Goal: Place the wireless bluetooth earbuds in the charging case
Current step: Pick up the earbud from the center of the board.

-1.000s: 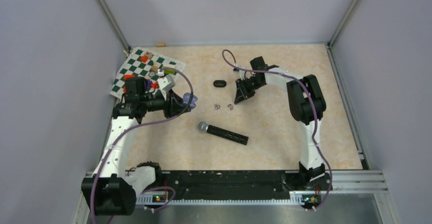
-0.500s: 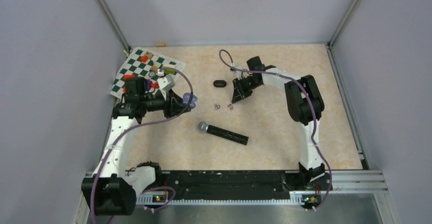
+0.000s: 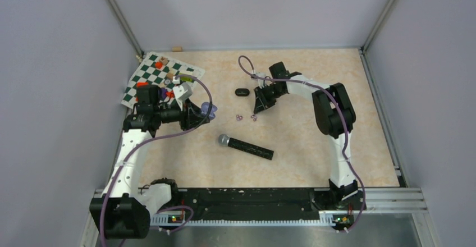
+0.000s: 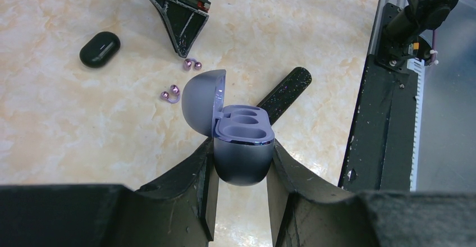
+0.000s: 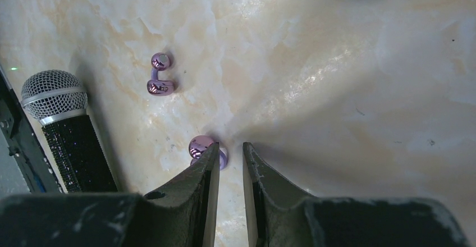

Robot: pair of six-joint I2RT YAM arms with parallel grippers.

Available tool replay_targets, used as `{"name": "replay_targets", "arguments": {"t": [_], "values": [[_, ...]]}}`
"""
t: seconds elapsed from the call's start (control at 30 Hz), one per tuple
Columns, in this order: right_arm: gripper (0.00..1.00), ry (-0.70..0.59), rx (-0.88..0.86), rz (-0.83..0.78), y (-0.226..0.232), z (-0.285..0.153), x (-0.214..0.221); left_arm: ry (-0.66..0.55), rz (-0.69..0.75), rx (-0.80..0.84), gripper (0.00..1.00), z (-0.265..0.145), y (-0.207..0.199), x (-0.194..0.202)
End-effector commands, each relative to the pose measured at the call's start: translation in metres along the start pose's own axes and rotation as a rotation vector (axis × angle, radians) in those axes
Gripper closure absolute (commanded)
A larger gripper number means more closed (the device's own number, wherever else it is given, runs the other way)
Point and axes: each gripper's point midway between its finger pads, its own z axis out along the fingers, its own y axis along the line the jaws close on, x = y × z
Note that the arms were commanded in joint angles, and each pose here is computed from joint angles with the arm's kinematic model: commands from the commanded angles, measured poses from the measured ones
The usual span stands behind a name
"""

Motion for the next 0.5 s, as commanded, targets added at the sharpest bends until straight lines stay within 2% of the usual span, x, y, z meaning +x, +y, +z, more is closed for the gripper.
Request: {"name": "replay_targets", "arguments": {"t": [0.0, 0.47], "values": [[0.78, 0.053, 0.042, -0.047, -0.006, 0.012, 0.009, -0.032, 0.037, 0.017, 1.00, -0.002, -0.005, -0.007], [0.77, 0.074, 0.001, -0.069, 0.006, 0.009, 0.011, -0.032, 0.036, 0.015, 1.00, -0.002, -0.004, -0.007]]}}
